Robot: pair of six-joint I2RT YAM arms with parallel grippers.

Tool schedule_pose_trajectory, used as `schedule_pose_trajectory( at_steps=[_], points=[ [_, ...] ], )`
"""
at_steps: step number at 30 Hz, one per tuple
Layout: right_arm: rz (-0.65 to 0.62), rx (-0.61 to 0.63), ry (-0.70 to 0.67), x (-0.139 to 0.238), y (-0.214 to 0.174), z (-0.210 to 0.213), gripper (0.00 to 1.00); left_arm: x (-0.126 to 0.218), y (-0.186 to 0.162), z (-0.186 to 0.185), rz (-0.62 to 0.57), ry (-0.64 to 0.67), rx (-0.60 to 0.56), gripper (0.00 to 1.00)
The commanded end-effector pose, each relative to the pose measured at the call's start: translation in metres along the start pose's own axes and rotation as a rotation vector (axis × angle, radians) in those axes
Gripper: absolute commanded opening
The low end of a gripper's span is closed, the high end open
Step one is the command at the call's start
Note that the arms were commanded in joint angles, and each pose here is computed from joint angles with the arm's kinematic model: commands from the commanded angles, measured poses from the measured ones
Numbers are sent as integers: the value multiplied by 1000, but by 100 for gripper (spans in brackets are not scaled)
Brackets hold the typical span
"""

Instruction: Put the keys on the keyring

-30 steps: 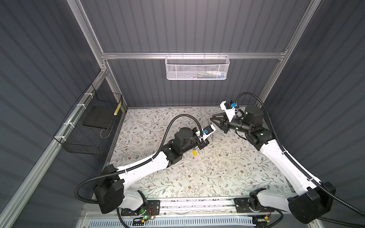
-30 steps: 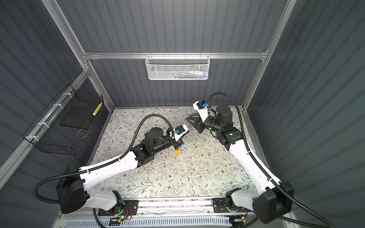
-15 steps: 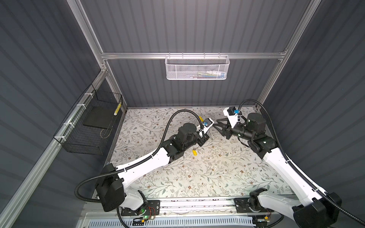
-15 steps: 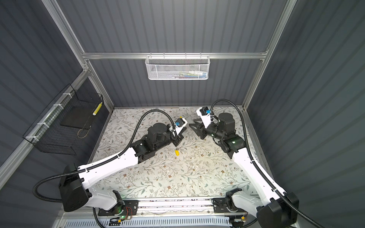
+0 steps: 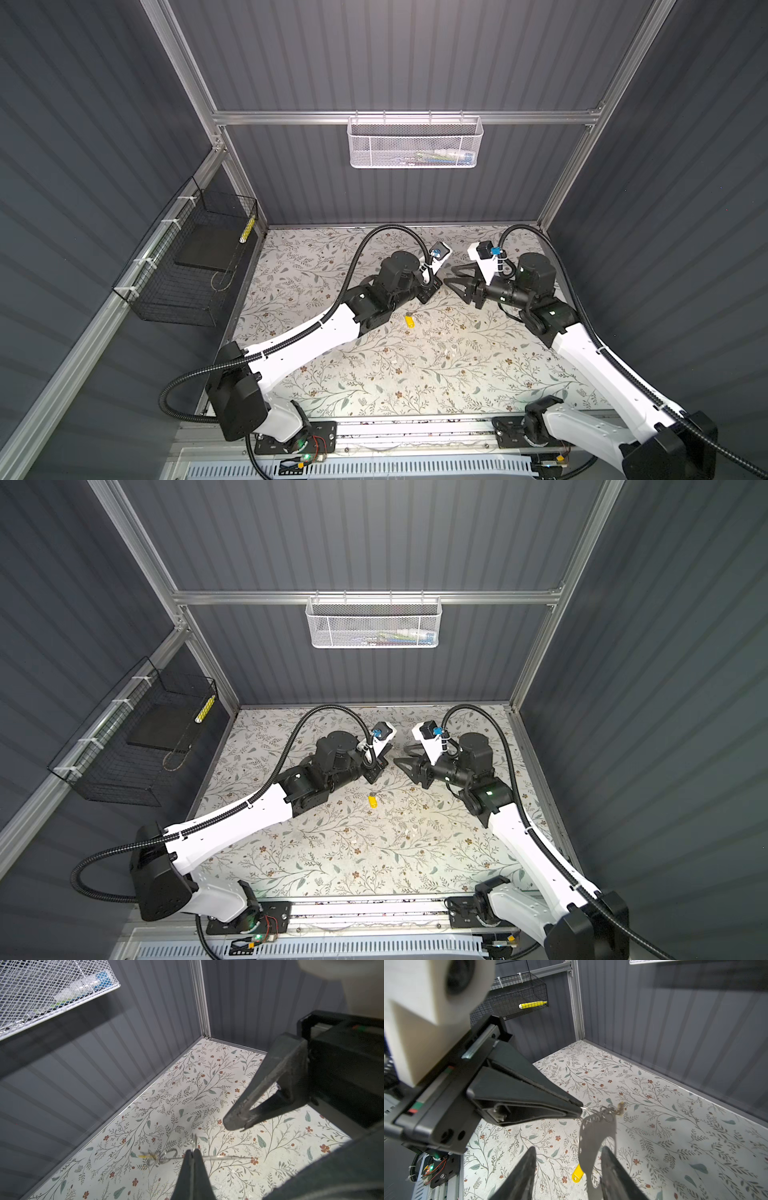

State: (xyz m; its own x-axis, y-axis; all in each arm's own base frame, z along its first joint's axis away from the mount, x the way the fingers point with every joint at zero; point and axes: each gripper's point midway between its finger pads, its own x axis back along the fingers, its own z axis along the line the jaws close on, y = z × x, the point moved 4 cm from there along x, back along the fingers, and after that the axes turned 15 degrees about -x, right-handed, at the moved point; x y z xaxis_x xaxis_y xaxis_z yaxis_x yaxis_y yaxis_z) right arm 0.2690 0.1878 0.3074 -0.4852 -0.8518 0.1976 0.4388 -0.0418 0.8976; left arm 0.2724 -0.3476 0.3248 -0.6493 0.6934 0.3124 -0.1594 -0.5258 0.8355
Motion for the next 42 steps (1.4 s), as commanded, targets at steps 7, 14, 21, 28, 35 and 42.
schedule_pose_trajectory(
  at_steps=[7,14,21,28,35,42],
  points=[
    [24,-23,-28,-22,-4,-20,42,3,18,11,-43,16,31,0],
    [37,-14,-67,-26,-4,-28,24,7,20,10,-54,3,40,0],
    [19,19,-93,-23,3,-28,10,8,20,8,-41,-21,46,0],
    [12,57,-97,-22,7,-27,0,10,18,6,-26,-45,64,0],
    [0,135,-122,-17,9,-24,0,8,14,10,10,-75,96,0],
    [6,164,-126,-13,12,-18,0,15,4,22,1,-33,123,22]
  ],
)
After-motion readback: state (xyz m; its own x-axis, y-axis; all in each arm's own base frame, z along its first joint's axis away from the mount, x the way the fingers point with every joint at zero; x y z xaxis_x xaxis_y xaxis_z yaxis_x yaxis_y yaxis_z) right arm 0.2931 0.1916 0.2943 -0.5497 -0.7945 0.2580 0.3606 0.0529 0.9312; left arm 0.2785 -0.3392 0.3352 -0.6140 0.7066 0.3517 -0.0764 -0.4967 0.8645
